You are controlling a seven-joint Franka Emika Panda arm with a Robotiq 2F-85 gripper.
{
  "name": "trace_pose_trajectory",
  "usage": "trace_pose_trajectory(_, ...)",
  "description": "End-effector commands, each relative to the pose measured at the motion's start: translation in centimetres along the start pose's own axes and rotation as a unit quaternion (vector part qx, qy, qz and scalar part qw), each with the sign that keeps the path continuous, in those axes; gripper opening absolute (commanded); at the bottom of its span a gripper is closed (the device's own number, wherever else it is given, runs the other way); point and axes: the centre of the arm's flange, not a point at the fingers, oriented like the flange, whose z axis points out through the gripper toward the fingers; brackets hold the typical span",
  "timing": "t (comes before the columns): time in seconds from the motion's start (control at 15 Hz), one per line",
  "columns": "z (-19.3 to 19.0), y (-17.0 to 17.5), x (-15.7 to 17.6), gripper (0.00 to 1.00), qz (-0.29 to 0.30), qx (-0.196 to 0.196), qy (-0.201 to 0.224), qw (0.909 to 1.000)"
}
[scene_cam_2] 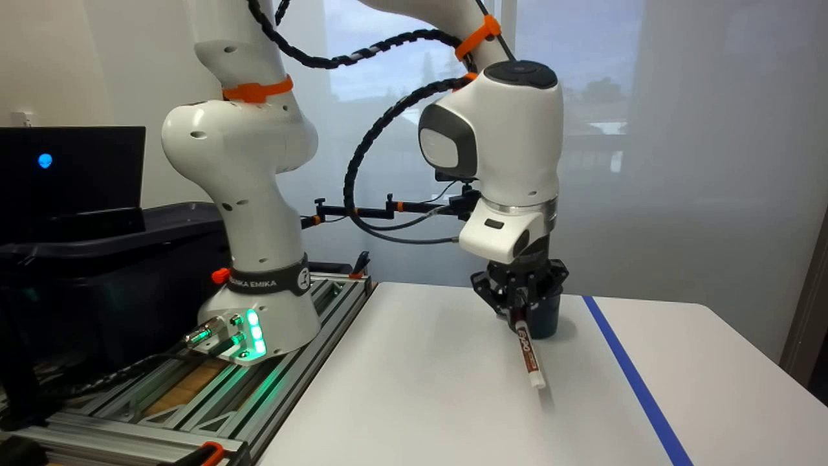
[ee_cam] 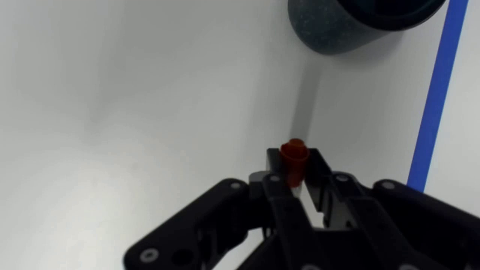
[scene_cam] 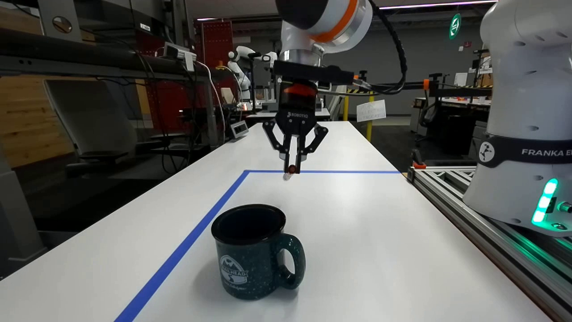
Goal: Remove the marker from the cup
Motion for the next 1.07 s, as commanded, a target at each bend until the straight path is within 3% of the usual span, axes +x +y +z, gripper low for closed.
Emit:
trace_pose_trajectory(0.0, 3.9, -0.7, 1.2, 0.05, 0.004, 0.028, 0.001, 0.9996)
trace_pose_trajectory(0.4, 7.4, -2.0, 1.6, 0.05, -0.022, 0.050, -0.021, 0.9983)
trace_pose_trajectory(0.8, 9.5, -3.6, 1.7, 0.05, -0.090, 0.019, -0.049, 0.9945)
trace_pose_trajectory(0.87, 9.6, -3.8, 1.5, 0.45, -0.112, 0.015, -0.059, 0.9919)
trace_pose_trajectory(0.93, 9.5, -4.0, 1.0, 0.46, -0.133, 0.009, -0.067, 0.9888)
trace_pose_trajectory(1.0, 9.2, -4.3, 0.6, 0.53, -0.156, 0.000, -0.074, 0.9850)
